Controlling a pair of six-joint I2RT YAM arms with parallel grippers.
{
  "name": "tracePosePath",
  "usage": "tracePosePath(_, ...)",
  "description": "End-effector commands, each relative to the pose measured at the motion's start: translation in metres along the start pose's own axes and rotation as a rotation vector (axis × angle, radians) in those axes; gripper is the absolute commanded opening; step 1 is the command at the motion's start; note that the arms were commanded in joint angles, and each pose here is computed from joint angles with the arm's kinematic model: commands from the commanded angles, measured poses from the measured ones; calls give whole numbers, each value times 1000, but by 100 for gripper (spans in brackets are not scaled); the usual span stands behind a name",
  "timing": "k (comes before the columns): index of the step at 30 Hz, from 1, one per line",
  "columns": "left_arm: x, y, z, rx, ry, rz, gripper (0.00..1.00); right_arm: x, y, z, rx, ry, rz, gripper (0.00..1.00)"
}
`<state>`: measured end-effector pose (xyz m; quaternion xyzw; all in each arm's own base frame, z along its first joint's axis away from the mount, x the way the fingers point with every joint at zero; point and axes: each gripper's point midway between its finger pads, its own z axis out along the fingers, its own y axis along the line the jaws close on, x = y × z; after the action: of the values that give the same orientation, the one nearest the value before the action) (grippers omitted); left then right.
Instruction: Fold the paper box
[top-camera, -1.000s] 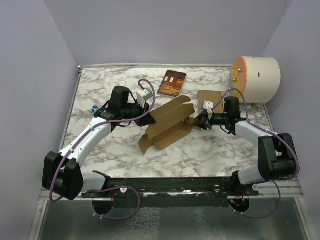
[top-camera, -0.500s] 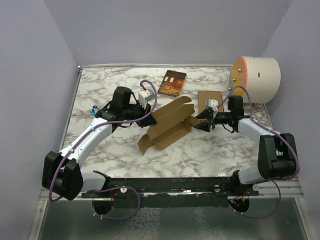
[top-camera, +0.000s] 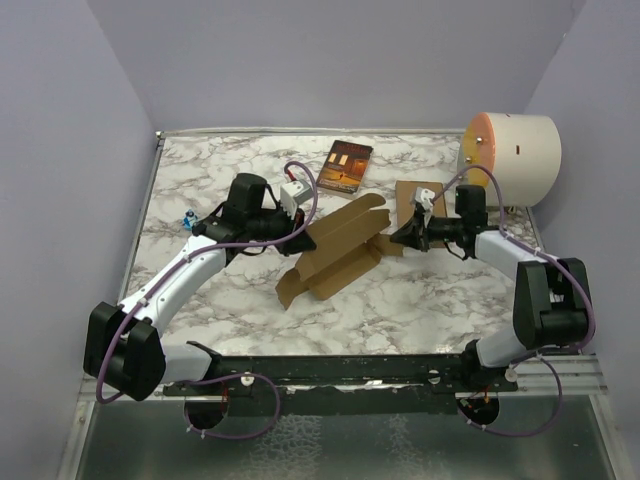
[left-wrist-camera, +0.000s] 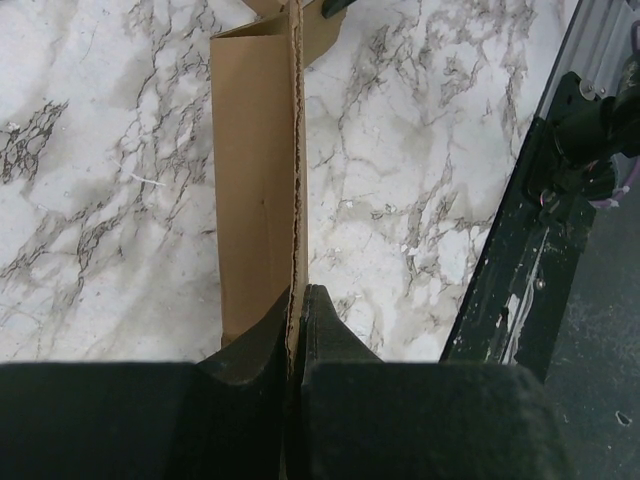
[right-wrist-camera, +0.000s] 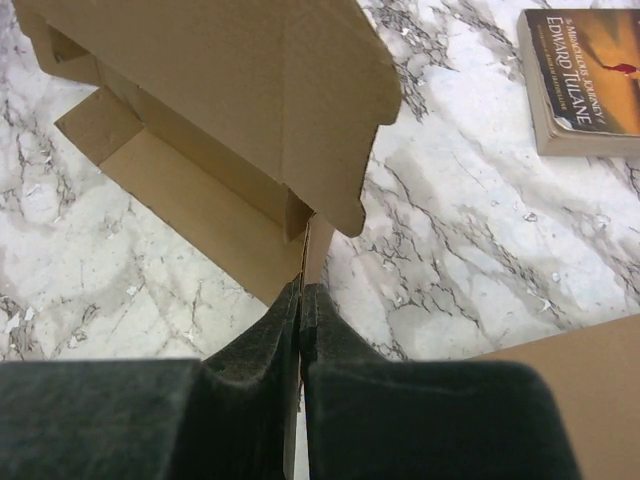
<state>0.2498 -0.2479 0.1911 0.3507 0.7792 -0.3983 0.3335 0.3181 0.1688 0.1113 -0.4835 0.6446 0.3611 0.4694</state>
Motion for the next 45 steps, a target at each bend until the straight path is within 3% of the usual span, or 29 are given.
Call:
tracePosePath(1, -8, -1, -4, -25, -9, 1, 0, -1, -12, -2, 35, 17, 20, 1)
tracePosePath(10, -35, 13, -9, -92, -12, 125, 0, -43, -5, -9, 198, -149, -150, 1)
tracePosePath(18, -68, 13, -17, -114, -48, 258, 0, -47, 5, 3, 286, -240, -251, 1)
tracePosePath(22, -59, 5, -12, -86, -40, 281, 0, -50, 11, 8, 277, -254, -272, 1)
tracePosePath(27, -16, 4, 9, -54, 50, 235, 0, -41, 13, 10, 244, -194, -289, 1)
tracePosePath(32, 2, 9, 12, -75, 62, 225, 0, -27, 9, 13, 216, -100, -256, 1)
tracePosePath(45, -14, 6, 9, -80, 28, 206, 0, -8, -10, 3, 259, 32, -149, 14)
